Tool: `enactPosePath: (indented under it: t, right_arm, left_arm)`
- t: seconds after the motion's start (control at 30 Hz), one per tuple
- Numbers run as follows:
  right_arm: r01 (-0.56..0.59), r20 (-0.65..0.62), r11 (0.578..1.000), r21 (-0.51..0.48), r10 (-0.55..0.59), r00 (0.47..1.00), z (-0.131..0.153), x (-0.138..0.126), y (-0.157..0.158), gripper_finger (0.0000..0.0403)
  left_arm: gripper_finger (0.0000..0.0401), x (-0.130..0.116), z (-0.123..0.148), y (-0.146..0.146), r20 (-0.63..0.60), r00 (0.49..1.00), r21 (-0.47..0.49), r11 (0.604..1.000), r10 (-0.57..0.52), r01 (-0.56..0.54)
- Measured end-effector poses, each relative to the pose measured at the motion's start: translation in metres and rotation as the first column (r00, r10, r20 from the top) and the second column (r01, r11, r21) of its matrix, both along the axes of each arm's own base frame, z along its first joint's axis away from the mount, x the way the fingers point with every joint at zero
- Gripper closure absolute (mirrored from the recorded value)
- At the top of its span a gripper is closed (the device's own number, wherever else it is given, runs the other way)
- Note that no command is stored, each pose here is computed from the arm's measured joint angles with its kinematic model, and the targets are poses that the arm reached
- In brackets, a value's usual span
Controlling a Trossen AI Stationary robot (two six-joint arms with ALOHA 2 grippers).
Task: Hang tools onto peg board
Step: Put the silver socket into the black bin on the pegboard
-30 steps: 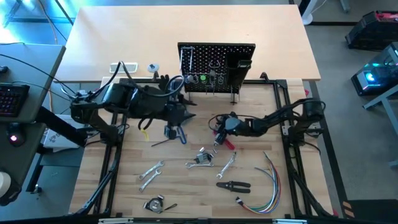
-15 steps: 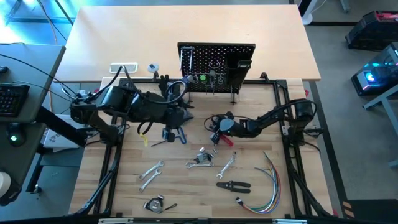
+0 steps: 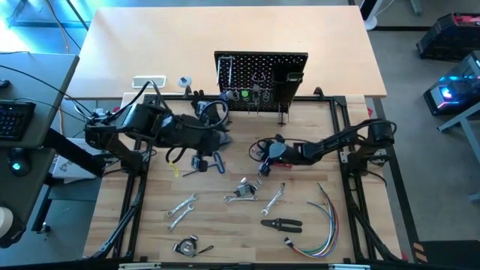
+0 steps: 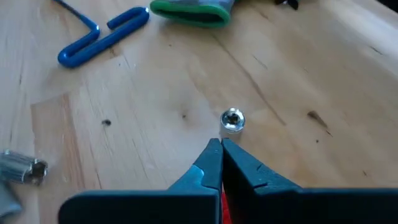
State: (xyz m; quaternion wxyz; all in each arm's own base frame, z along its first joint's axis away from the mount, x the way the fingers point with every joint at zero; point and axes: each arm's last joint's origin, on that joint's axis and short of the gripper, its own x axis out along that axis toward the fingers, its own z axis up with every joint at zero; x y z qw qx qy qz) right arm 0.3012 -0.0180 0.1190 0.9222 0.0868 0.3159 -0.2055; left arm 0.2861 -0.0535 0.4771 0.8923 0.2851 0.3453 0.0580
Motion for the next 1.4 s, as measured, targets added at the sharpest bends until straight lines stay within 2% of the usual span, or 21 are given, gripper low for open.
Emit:
enactPosePath:
  t: [0.1, 0.2, 0.47, 0.63, 1.13, 1.27, 1.4]
  right_arm:
    - [-0.054, 0.006, 0.999, -0.003, 0.054, 0.999, 0.004, 0.000, 0.001, 0.0402]
    - [-0.084, 0.022, 0.996, -0.010, 0.084, 0.996, 0.006, 0.002, 0.000, 0.0385]
    - [-0.058, 0.031, 0.998, -0.038, 0.059, 0.998, 0.007, 0.002, -0.014, 0.0256]
    - [-0.058, 0.055, 0.997, -0.045, 0.060, 0.997, 0.004, 0.005, -0.021, 0.0220]
    - [-0.053, 0.052, 0.999, -0.014, 0.053, 0.997, -0.039, 0.019, -0.034, 0.0221]
    - [-0.052, 0.054, 0.998, -0.019, 0.053, 0.997, -0.042, 0.028, -0.035, 0.0256]
    - [-0.056, 0.030, 0.998, -0.016, 0.056, 0.998, -0.043, 0.033, -0.036, 0.0324]
  left_arm:
    - [0.0254, -0.003, -0.003, -0.001, -0.029, 0.999, -0.018, 1.000, 0.018, -0.019]
    - [0.0254, -0.004, -0.004, -0.003, -0.038, 0.999, -0.034, 0.999, 0.026, -0.027]
    - [0.0254, -0.007, -0.004, -0.013, -0.033, 0.999, -0.052, 0.999, 0.006, -0.007]
    - [0.0254, -0.007, -0.004, -0.016, -0.029, 1.000, -0.061, 0.998, 0.001, -0.003]
    - [0.0254, -0.008, -0.004, -0.017, -0.025, 1.000, -0.066, 0.998, 0.002, -0.004]
    - [0.0254, -0.008, -0.004, -0.017, -0.025, 1.000, -0.066, 0.998, 0.002, -0.004]
    - [0.0254, -0.008, -0.004, -0.017, -0.025, 1.000, -0.066, 0.998, 0.003, -0.004]
